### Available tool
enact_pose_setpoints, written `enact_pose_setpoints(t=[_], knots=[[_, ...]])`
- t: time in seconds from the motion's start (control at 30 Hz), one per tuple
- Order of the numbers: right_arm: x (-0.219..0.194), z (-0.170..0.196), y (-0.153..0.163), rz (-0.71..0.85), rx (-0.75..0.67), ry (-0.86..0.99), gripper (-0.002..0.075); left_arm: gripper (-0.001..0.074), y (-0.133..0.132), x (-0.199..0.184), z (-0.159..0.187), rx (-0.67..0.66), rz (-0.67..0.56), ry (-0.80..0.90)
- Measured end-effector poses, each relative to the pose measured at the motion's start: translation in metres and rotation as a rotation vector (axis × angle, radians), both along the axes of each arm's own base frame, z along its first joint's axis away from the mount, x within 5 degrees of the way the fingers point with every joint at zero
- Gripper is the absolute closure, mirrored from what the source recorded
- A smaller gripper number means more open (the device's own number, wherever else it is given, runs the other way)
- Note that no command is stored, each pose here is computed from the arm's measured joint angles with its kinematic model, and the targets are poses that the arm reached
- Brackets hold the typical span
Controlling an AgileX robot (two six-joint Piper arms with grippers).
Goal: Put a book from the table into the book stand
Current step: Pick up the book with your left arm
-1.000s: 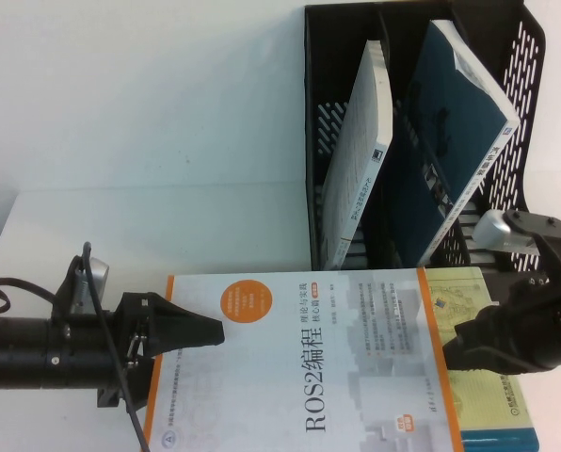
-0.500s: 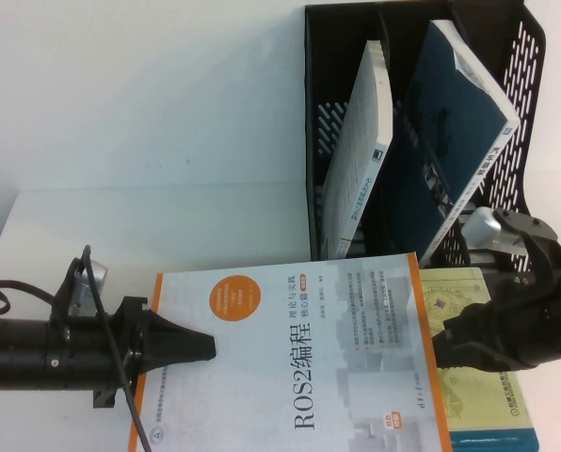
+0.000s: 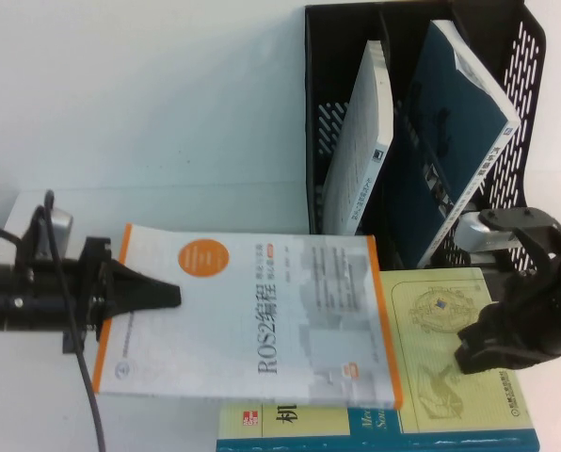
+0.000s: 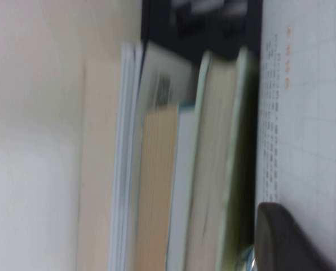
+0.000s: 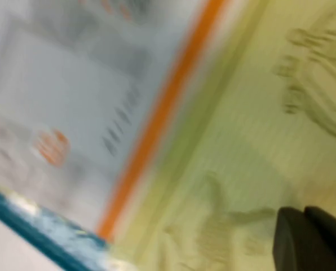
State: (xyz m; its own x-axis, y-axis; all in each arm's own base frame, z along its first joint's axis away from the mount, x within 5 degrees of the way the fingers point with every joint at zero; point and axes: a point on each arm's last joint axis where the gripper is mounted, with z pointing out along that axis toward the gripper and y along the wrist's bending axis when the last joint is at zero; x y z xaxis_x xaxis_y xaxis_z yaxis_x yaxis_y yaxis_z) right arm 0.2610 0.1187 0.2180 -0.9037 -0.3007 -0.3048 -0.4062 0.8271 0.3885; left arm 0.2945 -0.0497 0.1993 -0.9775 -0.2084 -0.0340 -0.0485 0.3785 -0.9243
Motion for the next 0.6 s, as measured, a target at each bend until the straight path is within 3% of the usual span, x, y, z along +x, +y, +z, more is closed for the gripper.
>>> enact_pose_setpoints(t=[0.33, 0.6], knots=[[0.019, 0.019, -0.022, -0.043, -0.299, -0.074, 0.0717, 0.0627, 0.006, 0.016, 0.067, 0.091, -0.016, -0.143], [0.045, 0.058, -0.034, -0.154, -0.424, -0.288, 0.0717, 0.0627, -0.006, 0.013, 0.139, 0.167, -0.044, -0.323]])
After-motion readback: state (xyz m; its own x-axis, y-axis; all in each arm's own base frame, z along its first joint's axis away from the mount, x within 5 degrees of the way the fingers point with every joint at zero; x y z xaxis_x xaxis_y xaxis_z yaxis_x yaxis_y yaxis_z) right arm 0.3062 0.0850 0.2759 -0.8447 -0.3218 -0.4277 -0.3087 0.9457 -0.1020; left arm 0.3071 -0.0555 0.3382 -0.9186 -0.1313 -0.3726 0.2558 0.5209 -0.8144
